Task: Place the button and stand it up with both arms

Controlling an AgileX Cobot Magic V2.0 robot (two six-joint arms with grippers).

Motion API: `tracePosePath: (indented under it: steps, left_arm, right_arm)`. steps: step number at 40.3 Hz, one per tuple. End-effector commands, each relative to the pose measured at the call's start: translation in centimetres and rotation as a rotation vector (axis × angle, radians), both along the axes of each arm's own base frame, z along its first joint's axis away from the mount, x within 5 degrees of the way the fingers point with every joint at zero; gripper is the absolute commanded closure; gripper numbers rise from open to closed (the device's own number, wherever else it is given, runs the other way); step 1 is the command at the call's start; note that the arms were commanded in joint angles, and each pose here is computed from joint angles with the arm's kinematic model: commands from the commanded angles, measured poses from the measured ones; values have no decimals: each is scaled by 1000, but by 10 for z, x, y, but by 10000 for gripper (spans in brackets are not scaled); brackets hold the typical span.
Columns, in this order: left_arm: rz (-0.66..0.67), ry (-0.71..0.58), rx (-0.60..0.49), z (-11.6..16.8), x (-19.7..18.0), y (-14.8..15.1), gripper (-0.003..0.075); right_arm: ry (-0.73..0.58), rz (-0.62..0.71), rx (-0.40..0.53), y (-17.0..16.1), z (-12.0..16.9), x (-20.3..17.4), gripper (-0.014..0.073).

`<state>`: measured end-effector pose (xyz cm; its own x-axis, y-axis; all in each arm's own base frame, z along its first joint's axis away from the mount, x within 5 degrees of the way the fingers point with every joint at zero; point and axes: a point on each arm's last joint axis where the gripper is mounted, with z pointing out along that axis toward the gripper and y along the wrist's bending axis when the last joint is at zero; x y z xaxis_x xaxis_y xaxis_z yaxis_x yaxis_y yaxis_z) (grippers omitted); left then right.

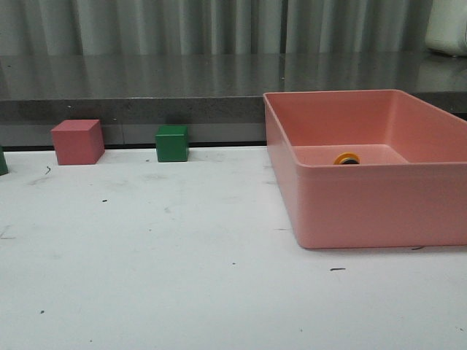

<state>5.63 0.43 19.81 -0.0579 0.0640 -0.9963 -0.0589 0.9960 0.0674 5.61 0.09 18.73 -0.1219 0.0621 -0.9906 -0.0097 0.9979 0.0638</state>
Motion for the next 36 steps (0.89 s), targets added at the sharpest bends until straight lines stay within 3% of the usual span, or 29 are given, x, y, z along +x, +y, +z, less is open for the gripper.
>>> tracePosePath:
  steps: [1, 10, 18, 22, 31, 36]
  left_arm:
    - [-13, -105, 27, 5, -1, -1, 740]
    - [-21, -150, 27, 9, -1, -2, 740]
    - [-64, -417, 19, 34, -7, -6, 740]
    - [-60, -509, -84, 55, -13, -4, 740]
    - [-48, -469, -110, 115, -16, -3, 740]
    - [-31, -302, -121, 139, 1, -2, 740]
  right_arm:
    - [-100, -5, -5, 0, 9, -1, 657]
    - [-149, -5, -4, 0, 14, -1, 657]
    - [-267, -5, -3, 0, 30, -3, 657]
    - [-323, -5, -2, 0, 50, -7, 657]
    - [-343, -6, -1, -1, 114, -21, 655]
    - [-231, -7, -3, -1, 145, -12, 655]
